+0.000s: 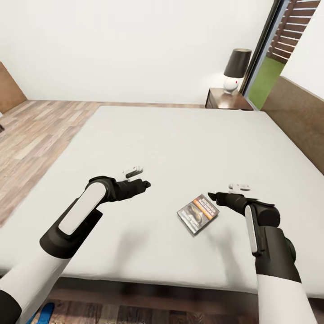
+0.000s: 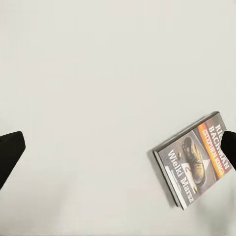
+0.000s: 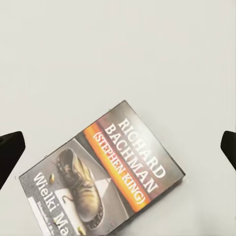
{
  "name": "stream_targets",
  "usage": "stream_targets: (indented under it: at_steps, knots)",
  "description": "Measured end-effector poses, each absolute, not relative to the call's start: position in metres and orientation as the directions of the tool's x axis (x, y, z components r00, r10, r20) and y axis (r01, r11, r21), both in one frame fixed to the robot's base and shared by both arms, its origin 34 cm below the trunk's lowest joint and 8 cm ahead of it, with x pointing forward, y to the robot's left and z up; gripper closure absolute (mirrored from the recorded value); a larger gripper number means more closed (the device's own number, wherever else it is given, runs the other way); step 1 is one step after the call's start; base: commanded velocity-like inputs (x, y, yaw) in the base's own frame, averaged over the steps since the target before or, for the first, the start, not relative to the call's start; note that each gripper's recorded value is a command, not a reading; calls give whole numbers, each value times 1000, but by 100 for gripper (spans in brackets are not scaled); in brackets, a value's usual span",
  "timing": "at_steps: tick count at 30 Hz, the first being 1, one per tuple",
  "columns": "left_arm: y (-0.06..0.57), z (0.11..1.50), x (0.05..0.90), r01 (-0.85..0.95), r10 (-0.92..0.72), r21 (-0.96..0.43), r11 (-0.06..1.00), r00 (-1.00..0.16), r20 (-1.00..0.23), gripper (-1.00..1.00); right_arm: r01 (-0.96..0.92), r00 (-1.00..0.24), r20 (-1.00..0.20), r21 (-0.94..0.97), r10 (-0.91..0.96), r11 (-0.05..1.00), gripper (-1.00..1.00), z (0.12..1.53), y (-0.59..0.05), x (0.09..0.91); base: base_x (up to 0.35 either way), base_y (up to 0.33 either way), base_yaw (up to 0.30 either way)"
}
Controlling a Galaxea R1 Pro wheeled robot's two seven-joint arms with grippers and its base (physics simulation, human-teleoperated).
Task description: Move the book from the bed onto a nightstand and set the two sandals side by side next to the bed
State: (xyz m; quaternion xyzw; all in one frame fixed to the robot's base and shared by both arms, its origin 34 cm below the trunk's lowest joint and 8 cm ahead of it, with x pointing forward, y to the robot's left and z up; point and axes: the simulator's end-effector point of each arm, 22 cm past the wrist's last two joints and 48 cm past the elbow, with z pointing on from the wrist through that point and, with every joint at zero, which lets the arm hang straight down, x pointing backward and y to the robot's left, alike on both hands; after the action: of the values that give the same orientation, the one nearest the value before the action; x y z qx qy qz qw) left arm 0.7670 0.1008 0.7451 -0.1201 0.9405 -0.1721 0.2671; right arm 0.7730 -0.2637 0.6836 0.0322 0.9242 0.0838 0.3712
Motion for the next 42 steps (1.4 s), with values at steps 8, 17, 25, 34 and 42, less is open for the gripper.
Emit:
stream_targets:
  at_steps: [8,17,25,34,42]
  knots:
    - [104,732,757,-151,-324,-385,911,-839,-436,-100,14,-718,-688,140,107,990,-100,679,-268,775,0,0,278]
    - [104,731,756,-153,-324,-384,911,-841,-433,-100,8,-715,-691,146,108,989,-100,679,-266,776,10,-8,77]
    - [104,728,754,-154,-322,-380,912,-843,-430,-100,13,-714,-692,140,108,990,-100,679,-268,776,120,-97,10]
    - [105,728,754,-158,-326,-381,911,-843,-429,-100,29,-713,-692,128,110,991,-100,669,-276,781,36,-29,1]
    - [105,728,754,-160,-328,-382,910,-842,-428,-100,77,-745,-656,101,124,992,-100,650,-286,807,4,-3,0]
